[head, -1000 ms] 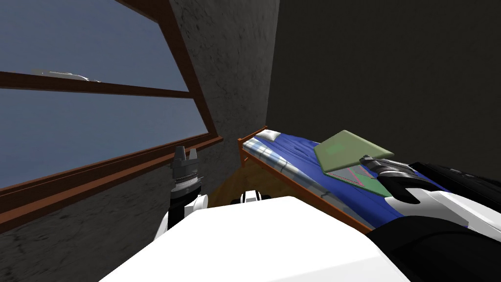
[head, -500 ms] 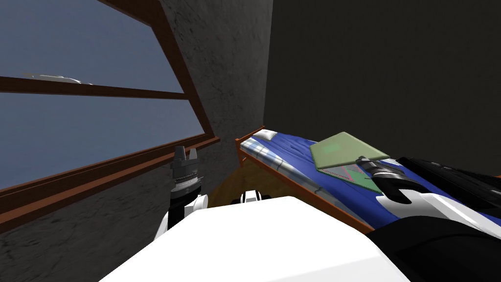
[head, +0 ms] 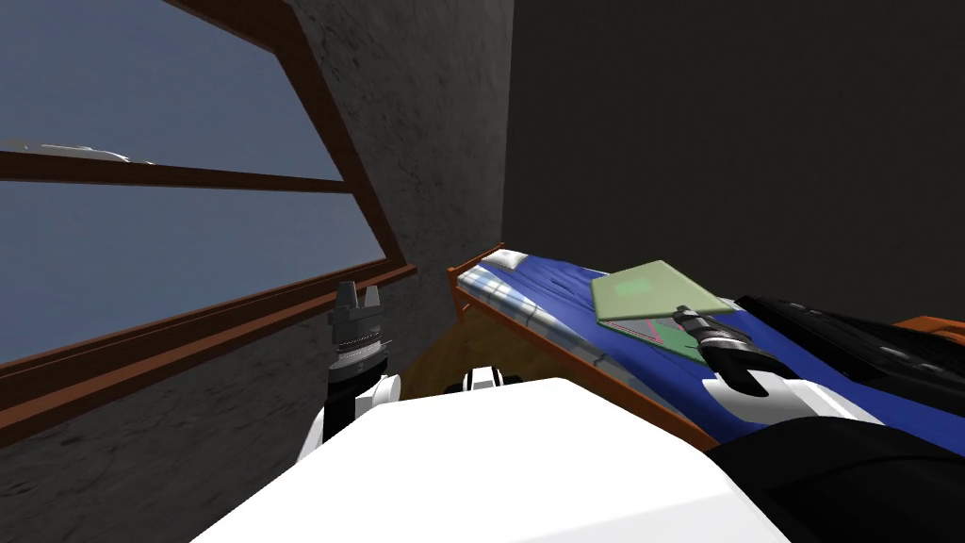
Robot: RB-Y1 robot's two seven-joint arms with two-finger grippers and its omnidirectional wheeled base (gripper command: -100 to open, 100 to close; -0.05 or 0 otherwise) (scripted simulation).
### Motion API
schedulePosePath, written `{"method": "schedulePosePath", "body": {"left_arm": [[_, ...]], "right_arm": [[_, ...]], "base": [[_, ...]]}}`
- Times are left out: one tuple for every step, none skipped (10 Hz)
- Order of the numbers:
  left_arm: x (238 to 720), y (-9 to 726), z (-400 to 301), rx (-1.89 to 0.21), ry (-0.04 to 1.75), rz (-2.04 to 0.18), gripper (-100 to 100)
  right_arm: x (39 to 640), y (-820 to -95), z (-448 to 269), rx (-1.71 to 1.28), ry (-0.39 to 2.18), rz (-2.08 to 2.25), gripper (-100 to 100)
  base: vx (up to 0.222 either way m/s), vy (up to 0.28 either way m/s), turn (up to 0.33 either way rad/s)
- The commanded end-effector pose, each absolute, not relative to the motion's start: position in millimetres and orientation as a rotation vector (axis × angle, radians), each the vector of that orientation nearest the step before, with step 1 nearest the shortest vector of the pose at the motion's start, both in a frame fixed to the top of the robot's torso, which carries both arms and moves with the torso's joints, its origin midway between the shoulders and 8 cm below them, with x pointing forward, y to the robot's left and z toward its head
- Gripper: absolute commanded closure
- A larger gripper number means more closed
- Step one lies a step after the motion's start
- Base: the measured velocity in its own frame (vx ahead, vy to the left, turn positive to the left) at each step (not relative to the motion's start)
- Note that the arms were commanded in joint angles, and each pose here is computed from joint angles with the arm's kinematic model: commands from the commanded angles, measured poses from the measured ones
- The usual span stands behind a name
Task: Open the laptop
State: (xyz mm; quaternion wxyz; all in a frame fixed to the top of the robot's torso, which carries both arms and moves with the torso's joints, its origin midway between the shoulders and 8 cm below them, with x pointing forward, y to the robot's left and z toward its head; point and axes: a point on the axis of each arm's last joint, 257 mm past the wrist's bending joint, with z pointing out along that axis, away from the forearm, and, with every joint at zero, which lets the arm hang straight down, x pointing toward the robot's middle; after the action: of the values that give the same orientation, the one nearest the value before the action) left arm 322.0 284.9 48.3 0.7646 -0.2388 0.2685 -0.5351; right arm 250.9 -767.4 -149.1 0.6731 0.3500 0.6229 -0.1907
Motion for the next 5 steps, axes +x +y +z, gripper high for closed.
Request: {"method": "schedulePosePath", "body": {"left_arm": [[322.0,284.9,48.3,-0.519,0.583,-1.163,0],[322.0,284.9,48.3,-0.519,0.583,-1.163,0],[322.0,284.9,48.3,-0.519,0.584,-1.163,0],[322.0,284.9,48.3,-0.519,0.584,-1.163,0],[322.1,284.9,48.3,-0.519,0.584,-1.163,0]], "right_arm": [[264.5,-753.4,-179.1,0.825,1.400,-0.358,100],[271.0,-746.1,-189.2,0.843,1.386,-0.318,100],[277.7,-737.6,-200.7,0.865,1.372,-0.277,100],[284.7,-727.8,-212.9,0.887,1.358,-0.233,100],[281.4,-738.5,-198.1,0.870,1.350,-0.276,100]], "base": [[-0.022,-0.035,-0.043],[-0.026,-0.065,-0.096],[-0.035,-0.080,-0.097],[-0.044,-0.083,-0.068],[-0.035,-0.026,-0.040]]}}
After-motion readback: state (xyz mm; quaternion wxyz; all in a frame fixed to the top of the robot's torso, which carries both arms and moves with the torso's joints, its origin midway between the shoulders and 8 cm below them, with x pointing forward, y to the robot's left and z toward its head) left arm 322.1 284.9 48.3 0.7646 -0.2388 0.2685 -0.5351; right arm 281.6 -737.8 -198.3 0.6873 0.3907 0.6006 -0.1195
